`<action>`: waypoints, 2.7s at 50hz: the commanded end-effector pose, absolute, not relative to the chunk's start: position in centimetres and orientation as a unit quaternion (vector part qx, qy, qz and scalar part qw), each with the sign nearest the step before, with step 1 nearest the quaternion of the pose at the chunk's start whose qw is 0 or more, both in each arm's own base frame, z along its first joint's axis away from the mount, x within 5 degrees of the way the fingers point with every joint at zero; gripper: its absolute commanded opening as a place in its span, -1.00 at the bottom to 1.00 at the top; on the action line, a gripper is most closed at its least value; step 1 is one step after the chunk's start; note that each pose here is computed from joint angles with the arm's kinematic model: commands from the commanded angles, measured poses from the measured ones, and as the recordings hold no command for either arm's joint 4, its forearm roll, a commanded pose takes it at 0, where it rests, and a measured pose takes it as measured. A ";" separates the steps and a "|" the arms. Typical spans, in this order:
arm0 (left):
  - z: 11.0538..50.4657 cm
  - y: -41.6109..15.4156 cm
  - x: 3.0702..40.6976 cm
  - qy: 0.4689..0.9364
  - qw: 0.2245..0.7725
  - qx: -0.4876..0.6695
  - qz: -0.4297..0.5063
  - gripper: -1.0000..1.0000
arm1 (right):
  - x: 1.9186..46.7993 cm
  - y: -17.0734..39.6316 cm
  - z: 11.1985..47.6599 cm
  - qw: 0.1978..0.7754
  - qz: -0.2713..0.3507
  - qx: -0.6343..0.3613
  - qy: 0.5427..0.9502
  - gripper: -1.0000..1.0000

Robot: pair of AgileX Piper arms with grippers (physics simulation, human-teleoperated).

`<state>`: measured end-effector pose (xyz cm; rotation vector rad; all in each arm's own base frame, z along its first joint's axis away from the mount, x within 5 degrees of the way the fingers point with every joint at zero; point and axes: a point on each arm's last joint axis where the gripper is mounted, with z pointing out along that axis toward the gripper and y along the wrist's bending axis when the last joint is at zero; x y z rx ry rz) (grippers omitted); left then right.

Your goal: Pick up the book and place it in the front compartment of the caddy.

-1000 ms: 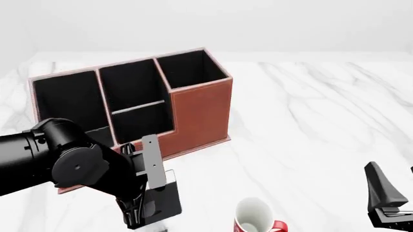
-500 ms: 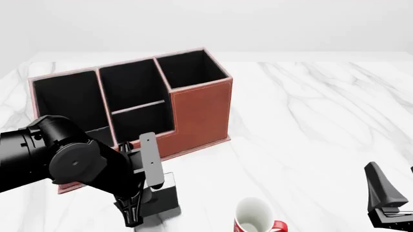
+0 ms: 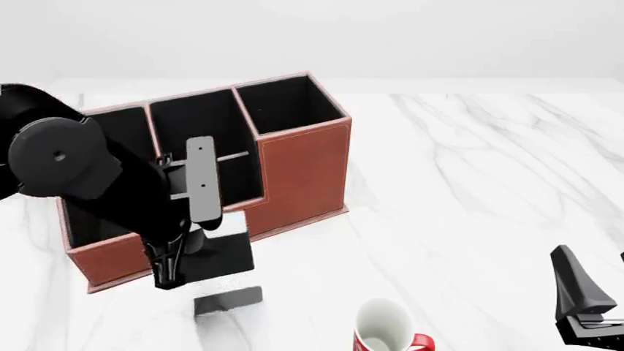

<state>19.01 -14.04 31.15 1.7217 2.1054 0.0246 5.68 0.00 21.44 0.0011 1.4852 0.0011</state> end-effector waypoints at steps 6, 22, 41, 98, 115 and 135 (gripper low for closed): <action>37.7 -12.1 20.5 0.734 0.234 0.636 0.043 -1.00 | 5.7 0.0 21.4 0.737 0.000 0.000 0.676 1.00; 39.8 -10.9 22.8 0.729 0.259 0.629 0.071 -1.00 | 5.7 0.0 21.4 0.737 0.001 0.000 0.676 1.00; 42.7 -10.2 25.6 0.727 0.299 0.611 0.098 -1.00 | 5.7 0.0 21.4 0.737 0.000 0.000 0.676 1.00; 43.7 -10.5 32.0 0.747 0.319 0.573 0.112 -1.00 | 5.7 0.0 21.5 0.737 0.001 0.000 0.676 1.00; 42.3 -10.0 33.5 0.763 0.299 0.563 0.107 -1.00 | 5.7 0.0 21.5 0.737 0.001 0.000 0.676 1.00; 41.0 -10.6 34.5 0.773 0.286 0.557 0.097 -1.00 | 5.7 0.0 21.4 0.737 0.001 0.000 0.676 1.00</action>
